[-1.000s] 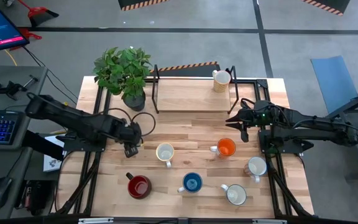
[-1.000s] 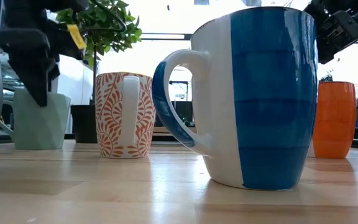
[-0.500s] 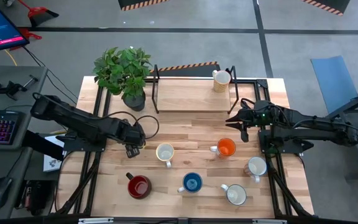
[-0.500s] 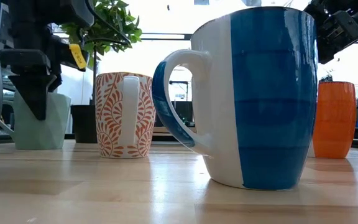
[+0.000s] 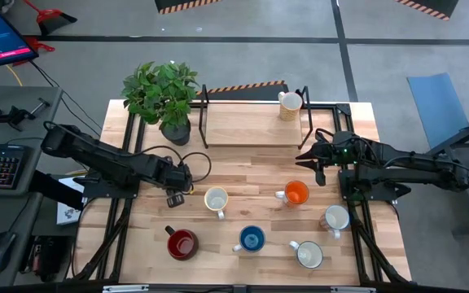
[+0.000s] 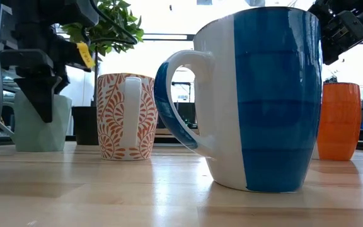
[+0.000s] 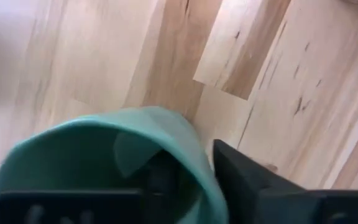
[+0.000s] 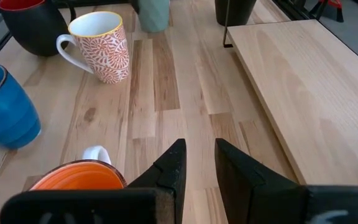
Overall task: Place coffee mugs
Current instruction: Put the light green mug on the shelf
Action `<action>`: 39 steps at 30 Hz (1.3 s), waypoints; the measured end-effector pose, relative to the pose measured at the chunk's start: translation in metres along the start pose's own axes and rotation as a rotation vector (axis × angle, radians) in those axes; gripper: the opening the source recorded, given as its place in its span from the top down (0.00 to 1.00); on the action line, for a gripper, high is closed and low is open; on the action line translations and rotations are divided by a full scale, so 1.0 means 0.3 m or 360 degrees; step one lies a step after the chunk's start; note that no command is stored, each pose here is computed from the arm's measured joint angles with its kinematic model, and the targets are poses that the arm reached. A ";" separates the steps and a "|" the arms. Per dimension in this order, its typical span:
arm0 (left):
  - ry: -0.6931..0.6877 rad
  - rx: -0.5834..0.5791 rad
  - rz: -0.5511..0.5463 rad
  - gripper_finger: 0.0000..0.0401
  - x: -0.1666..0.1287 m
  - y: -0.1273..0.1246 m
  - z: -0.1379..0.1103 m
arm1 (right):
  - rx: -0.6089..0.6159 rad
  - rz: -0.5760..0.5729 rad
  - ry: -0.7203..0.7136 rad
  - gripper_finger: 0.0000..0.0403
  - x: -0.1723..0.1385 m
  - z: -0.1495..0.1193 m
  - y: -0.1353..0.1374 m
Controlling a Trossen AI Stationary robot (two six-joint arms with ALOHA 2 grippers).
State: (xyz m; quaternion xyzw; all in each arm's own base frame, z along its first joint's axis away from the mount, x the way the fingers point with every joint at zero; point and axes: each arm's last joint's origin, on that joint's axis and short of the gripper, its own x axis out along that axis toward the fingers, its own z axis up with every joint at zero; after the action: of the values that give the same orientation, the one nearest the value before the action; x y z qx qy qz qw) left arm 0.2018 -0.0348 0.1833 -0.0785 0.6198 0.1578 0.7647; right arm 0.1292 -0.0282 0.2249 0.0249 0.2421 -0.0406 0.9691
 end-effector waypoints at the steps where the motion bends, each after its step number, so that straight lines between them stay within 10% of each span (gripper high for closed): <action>1: 0.0013 -0.0002 -0.0010 0.88 0.000 0.000 -0.002 | 0.0000 0.0000 0.0000 0.84 0.000 0.000 0.000; 19: -0.0305 -0.0004 -0.0016 0.99 -0.172 -0.002 0.141 | 0.0001 0.0001 0.0001 0.84 0.000 0.000 0.000; 28: -0.0782 0.0035 0.0015 0.99 -0.380 0.006 0.376 | -0.0001 0.0000 -0.0001 0.84 0.000 0.001 0.000; 39: -0.0674 0.0189 -0.0008 0.99 -0.405 0.136 0.763 | 0.0040 0.0000 -0.0006 0.84 0.000 0.002 0.000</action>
State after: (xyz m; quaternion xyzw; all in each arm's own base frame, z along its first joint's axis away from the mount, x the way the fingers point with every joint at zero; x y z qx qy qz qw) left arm 0.3771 0.0581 0.3547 0.0000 0.4535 0.1319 0.8814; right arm 0.1295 -0.0282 0.2253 0.0371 0.2399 -0.0436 0.9691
